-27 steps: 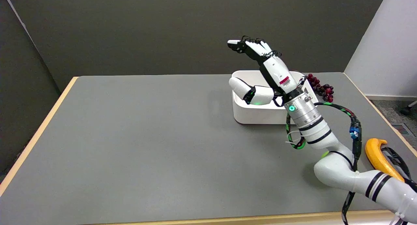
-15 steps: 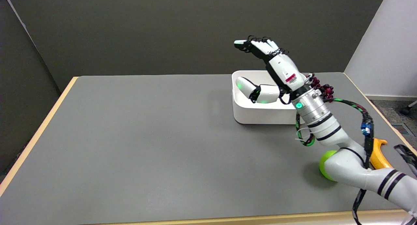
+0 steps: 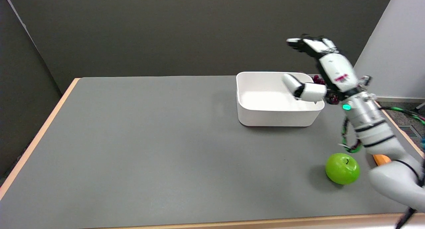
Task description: Pick up the green apple.
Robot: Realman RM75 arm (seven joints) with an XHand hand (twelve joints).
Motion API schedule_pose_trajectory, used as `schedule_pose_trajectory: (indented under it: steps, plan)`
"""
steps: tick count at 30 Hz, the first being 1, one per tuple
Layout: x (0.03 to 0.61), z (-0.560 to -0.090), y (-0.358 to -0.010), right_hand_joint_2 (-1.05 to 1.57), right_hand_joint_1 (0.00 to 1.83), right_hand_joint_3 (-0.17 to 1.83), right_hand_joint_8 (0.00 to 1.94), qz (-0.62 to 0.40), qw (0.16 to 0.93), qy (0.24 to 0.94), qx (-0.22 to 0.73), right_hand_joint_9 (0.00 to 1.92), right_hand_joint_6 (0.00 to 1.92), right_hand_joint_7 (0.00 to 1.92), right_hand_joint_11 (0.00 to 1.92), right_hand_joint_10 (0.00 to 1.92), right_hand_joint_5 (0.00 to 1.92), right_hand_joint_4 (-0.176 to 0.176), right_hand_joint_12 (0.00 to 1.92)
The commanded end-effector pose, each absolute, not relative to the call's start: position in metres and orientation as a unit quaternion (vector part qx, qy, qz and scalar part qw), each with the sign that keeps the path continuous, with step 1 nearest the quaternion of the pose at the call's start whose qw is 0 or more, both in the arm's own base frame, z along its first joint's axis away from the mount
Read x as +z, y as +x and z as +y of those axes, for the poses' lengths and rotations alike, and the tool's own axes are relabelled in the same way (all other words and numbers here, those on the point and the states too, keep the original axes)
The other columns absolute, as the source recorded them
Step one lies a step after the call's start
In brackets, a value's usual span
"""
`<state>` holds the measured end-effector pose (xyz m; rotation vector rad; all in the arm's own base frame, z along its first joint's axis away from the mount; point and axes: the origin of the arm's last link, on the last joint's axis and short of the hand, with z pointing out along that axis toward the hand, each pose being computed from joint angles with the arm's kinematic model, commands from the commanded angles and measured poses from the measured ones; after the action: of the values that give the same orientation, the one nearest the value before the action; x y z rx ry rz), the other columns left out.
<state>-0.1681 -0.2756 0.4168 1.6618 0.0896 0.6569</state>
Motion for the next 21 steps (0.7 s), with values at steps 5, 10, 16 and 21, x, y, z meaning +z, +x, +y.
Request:
schedule_pose_trajectory:
  steps: [5, 10, 16, 21]
  plan:
    - [0.489, -0.145, -0.176, 0.58, 0.26, 0.8, 0.47, 0.041, 0.784, 0.579, 0.222, 0.22, 0.53, 0.4, 0.0, 0.88, 0.3, 0.015, 1.23]
    - [0.492, -0.134, -0.173, 0.52, 0.2, 0.88, 0.5, 0.056, 0.795, 0.566, 0.213, 0.19, 0.56, 0.37, 0.0, 0.8, 0.29, 0.016, 1.12]
    - [0.497, -0.132, -0.182, 0.52, 0.24, 0.88, 0.52, 0.051, 0.807, 0.559, 0.186, 0.19, 0.6, 0.38, 0.0, 0.79, 0.31, 0.016, 1.11]
    - [0.488, -0.126, -0.199, 0.54, 0.31, 0.86, 0.52, 0.049, 0.799, 0.564, 0.205, 0.22, 0.62, 0.41, 0.0, 0.82, 0.33, 0.03, 1.14]
